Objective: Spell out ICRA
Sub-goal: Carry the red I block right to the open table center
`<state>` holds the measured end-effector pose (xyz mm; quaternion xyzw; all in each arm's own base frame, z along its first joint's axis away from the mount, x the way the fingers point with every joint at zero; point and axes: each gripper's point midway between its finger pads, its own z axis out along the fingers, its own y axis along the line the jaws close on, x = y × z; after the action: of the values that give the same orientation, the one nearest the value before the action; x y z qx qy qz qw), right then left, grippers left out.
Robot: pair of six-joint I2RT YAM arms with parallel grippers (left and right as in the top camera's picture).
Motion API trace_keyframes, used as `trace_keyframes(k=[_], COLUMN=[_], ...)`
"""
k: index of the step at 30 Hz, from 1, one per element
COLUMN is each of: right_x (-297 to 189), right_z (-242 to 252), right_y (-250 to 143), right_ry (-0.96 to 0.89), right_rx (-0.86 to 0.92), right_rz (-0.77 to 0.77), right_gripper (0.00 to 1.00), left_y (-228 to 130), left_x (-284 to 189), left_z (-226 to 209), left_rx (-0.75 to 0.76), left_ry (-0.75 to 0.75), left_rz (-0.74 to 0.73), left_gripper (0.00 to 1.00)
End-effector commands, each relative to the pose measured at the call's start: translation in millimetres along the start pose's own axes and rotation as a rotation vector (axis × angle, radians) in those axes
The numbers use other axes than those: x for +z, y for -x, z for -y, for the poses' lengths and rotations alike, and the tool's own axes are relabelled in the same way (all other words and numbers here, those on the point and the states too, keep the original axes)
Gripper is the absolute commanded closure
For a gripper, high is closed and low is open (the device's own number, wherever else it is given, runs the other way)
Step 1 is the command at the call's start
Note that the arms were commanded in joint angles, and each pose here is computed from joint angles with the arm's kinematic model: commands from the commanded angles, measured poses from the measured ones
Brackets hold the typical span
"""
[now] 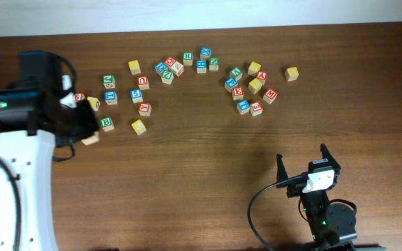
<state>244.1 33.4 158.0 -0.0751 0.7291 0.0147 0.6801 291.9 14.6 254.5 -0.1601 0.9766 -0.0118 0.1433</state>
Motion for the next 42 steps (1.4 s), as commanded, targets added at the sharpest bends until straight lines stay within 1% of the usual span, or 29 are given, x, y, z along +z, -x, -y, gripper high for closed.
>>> trace_keyframes(k=[1,6,9,13,16,25,32,35,42], right_x=[-0.1,-0.1,-0.1,-0.1,-0.1,-0.1,-0.1,-0.1,-0.1], right_z=[1.3,1.3,1.3,1.3,1.3,1.3,1.3,1.3,1.3], right_y=[-2.8,-2.8,-2.8,-2.8,-2.8,-2.8,-2.8,-2.8,-2.8], right_ry=[-0.005,-0.005,-0.005,-0.005,-0.005,-0.005,-0.005,-0.005,-0.005], right_rx=[0.013,0.013,0.013,0.013,0.013,0.013,0.013,0.013,0.013], right_rz=[-0.006,-0.006,-0.006,-0.006,-0.006,-0.006,-0.006,-0.006,-0.006], right_gripper=[0.02,0.02,0.02,0.02,0.02,0.02,0.02,0.02,0.02], left_y=[-23.4,-45.9,-60.3,-80.9,-92.9,-106.2,-108.4,-112.7,-121.8], left_x=[4.7,18.0,30.1,57.9,79.0,114.3,126.3,132.3,150.1], left_z=[19.8,49.7,65.6,82.6,90.2,96.7,96.8,94.2,89.7], left_rx=[0.099,0.208,0.247,0.295,0.301,0.309,0.308,0.309,0.309], left_ry=[-0.023,-0.071,-0.1,-0.108,-0.111,-0.122,-0.127,-0.122,-0.118], left_rz=[-0.033,-0.045,-0.062,-0.095,-0.109,-0.104,-0.095,-0.104,-0.11], left_gripper=[0.97,0.97,0.96,0.95,0.95,0.95,0.94,0.91,0.93])
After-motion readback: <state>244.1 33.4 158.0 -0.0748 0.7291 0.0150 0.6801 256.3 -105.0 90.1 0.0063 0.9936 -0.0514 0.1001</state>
